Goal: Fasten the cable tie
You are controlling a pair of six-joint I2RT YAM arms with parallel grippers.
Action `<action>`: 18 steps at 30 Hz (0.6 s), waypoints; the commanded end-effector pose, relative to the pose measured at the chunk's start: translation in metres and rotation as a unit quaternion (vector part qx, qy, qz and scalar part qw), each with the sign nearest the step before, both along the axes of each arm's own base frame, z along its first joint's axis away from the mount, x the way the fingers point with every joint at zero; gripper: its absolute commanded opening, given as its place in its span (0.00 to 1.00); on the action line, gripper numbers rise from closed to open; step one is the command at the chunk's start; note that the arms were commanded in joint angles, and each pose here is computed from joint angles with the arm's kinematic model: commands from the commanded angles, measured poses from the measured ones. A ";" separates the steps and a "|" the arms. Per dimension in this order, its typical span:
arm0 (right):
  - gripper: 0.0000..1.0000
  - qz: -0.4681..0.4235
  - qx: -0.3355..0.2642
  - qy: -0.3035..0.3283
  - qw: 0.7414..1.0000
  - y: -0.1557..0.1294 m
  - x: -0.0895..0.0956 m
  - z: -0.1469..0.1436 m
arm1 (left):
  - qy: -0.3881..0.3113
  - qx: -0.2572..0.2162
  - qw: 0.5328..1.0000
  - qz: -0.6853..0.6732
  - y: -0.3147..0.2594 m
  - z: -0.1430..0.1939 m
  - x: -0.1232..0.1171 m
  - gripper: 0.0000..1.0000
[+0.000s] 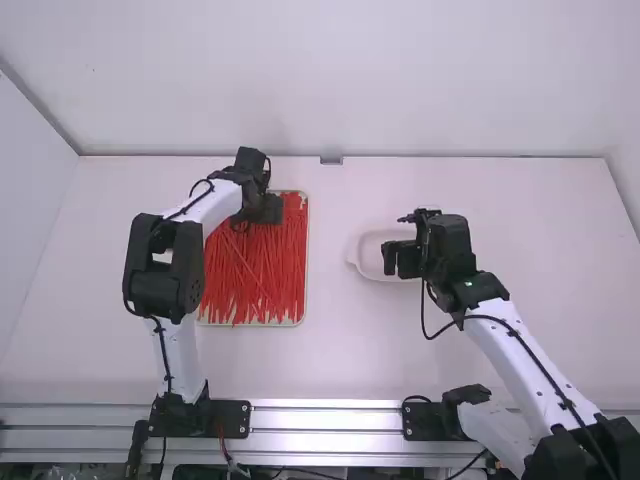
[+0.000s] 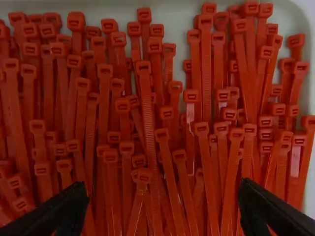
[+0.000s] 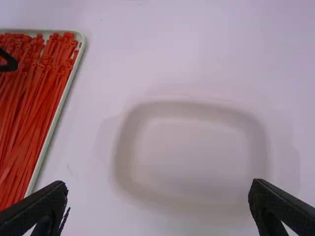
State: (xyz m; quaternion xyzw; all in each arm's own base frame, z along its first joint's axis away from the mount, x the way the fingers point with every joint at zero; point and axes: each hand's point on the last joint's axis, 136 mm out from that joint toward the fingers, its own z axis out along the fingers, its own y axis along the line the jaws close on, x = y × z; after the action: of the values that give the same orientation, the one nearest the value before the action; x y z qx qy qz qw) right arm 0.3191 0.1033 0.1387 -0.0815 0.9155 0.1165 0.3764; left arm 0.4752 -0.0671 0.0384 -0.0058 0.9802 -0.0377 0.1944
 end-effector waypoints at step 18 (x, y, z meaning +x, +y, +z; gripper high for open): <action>0.98 -0.003 0.002 -0.011 1.000 0.001 0.006 0.012 | 0.013 0.007 1.000 0.005 0.005 -0.025 -0.011 0.59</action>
State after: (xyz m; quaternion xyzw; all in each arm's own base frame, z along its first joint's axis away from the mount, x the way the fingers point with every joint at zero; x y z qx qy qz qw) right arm 0.3184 0.1031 0.1378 -0.0813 0.9164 0.1162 0.3743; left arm 0.4698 -0.0664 0.0245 -0.0060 0.9804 -0.0376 0.1935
